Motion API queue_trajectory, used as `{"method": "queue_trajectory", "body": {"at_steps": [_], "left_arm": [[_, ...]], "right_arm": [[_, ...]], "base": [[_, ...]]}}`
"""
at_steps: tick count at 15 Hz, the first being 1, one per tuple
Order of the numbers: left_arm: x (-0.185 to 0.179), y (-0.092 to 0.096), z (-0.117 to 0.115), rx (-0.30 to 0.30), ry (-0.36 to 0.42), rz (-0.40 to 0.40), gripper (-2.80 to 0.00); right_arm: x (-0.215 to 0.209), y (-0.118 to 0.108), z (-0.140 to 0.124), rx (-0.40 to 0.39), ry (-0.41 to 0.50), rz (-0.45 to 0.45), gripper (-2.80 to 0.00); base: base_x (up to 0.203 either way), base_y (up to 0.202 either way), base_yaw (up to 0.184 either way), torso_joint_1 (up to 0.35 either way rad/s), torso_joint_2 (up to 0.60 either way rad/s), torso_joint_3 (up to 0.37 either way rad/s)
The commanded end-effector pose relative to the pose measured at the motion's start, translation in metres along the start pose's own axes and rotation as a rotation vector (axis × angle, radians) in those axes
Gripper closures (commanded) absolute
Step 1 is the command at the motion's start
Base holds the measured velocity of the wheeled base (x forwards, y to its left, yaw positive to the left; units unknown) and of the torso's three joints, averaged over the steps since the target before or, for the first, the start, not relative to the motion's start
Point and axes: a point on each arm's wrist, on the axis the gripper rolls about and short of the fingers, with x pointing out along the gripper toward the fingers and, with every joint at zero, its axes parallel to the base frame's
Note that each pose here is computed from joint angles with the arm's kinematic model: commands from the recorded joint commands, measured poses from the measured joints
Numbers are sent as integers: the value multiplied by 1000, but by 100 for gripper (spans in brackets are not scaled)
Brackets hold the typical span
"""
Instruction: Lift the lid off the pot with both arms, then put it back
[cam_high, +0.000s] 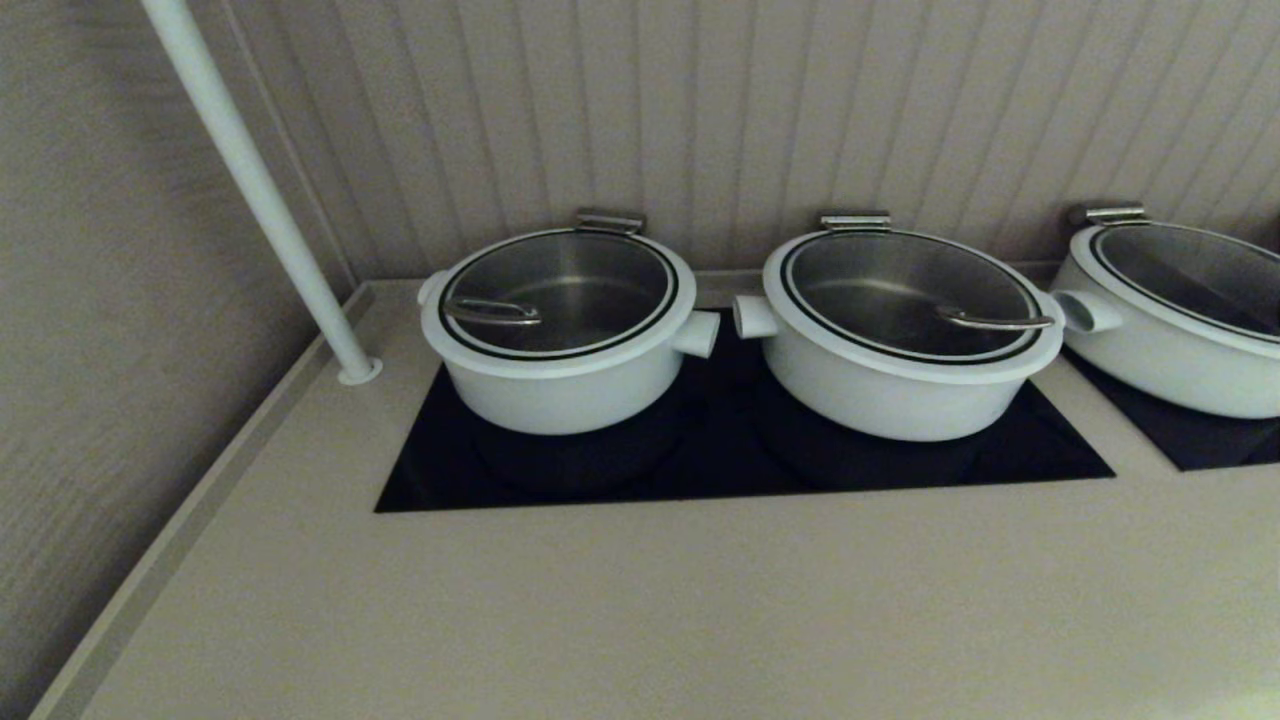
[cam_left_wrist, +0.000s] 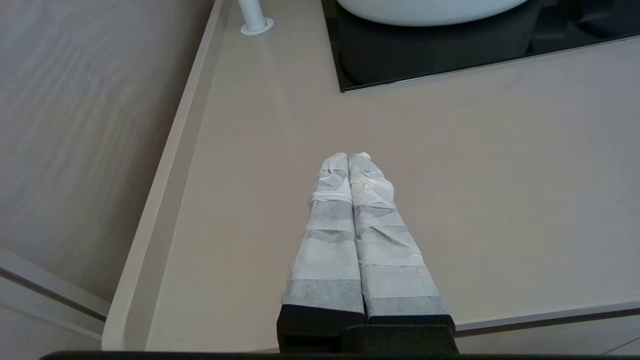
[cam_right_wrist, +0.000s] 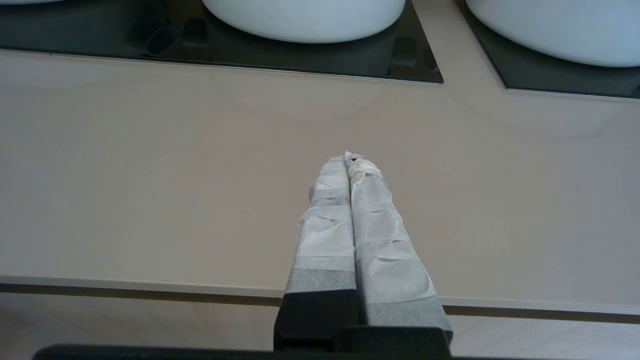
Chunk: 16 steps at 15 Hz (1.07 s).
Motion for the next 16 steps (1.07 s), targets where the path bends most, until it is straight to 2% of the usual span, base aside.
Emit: {"method": "queue_trajectory", "body": {"at_steps": [1, 3, 5, 16], "left_arm": [[0, 0, 0, -9, 0, 2, 0], [0, 0, 0, -22, 0, 2, 0], [0, 0, 0, -64, 1, 2, 0], [0, 0, 0, -91, 1, 4, 0]], "right_arm": [[0, 0, 0, -1, 1, 1, 0], [0, 0, 0, -3, 1, 1, 0], [0, 0, 0, -1, 1, 1, 0], [0, 0, 0, 18, 2, -4, 0]], "base": [[0, 0, 0, 0, 0, 0], [0, 0, 0, 0, 0, 0], [0, 0, 0, 0, 0, 0], [0, 0, 0, 0, 0, 0]]}}
